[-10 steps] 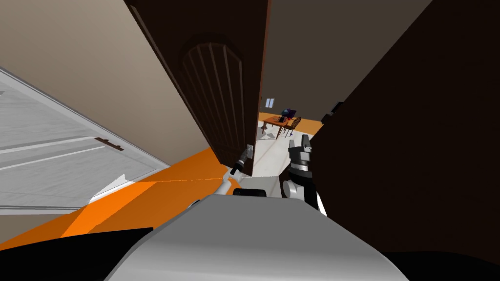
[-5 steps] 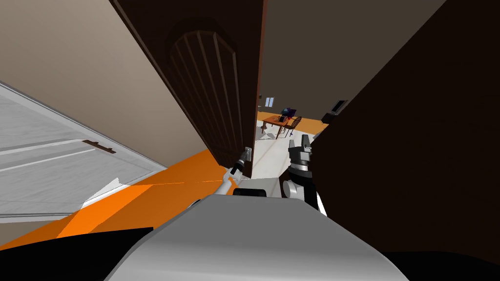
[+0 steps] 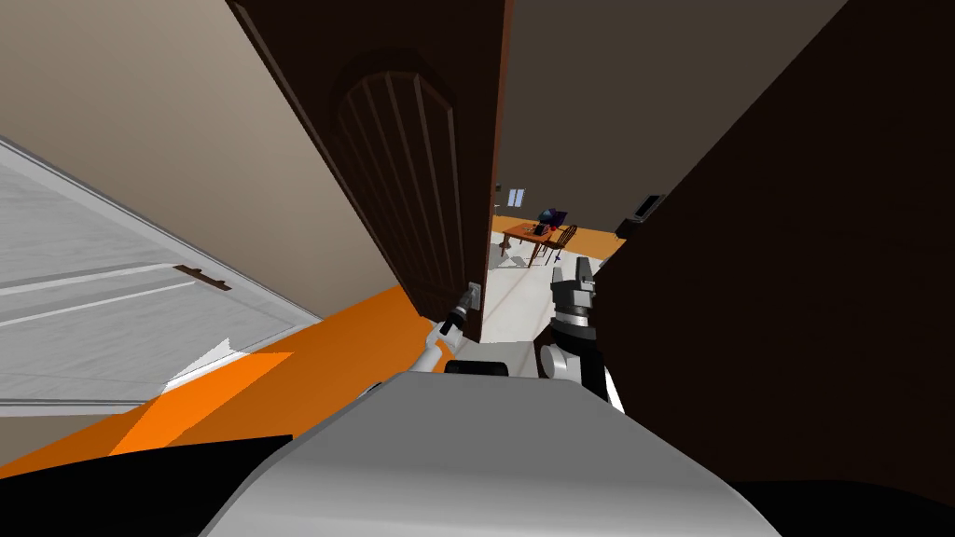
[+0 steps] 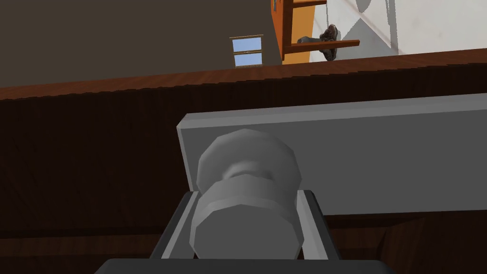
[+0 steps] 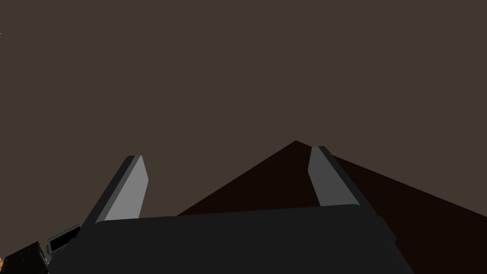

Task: Push the door open

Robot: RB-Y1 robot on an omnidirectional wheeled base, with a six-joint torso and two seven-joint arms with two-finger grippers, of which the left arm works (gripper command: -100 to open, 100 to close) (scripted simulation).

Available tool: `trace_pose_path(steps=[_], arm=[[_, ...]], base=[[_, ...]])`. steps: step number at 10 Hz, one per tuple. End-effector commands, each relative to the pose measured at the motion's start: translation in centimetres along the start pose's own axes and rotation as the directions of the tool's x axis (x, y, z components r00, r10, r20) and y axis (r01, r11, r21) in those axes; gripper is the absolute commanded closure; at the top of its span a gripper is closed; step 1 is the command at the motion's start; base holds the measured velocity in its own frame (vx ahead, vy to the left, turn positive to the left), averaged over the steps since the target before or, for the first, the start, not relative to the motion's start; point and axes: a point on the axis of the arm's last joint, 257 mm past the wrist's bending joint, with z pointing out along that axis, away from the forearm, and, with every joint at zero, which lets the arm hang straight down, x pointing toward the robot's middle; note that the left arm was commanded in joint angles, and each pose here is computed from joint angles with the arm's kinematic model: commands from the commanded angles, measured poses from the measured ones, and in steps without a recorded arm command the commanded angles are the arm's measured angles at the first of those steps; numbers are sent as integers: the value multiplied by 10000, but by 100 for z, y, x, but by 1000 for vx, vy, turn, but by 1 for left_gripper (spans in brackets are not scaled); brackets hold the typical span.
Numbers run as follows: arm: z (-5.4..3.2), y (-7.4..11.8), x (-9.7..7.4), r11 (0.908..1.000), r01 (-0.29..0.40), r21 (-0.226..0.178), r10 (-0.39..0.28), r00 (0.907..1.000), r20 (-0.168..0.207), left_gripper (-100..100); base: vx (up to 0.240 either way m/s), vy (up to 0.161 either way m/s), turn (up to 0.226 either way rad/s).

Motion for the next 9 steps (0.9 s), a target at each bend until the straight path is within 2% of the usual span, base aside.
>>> trace_pose_path(steps=[1,3,4,9], arm=[[-17,9,-90,9998,-205,-9,205,9998,73,100],[-44,35,-116,9993,-359,-61,359,9993,70,100],[-55,27,-24,9997,-217,-66,216,9997,-66,-100],[-70,-32,167,10000,72,21,-71,9994,-336,-100]], base=[[177,-5,201],[219,12,212],[-32,23,60],[-225,44,-8]])
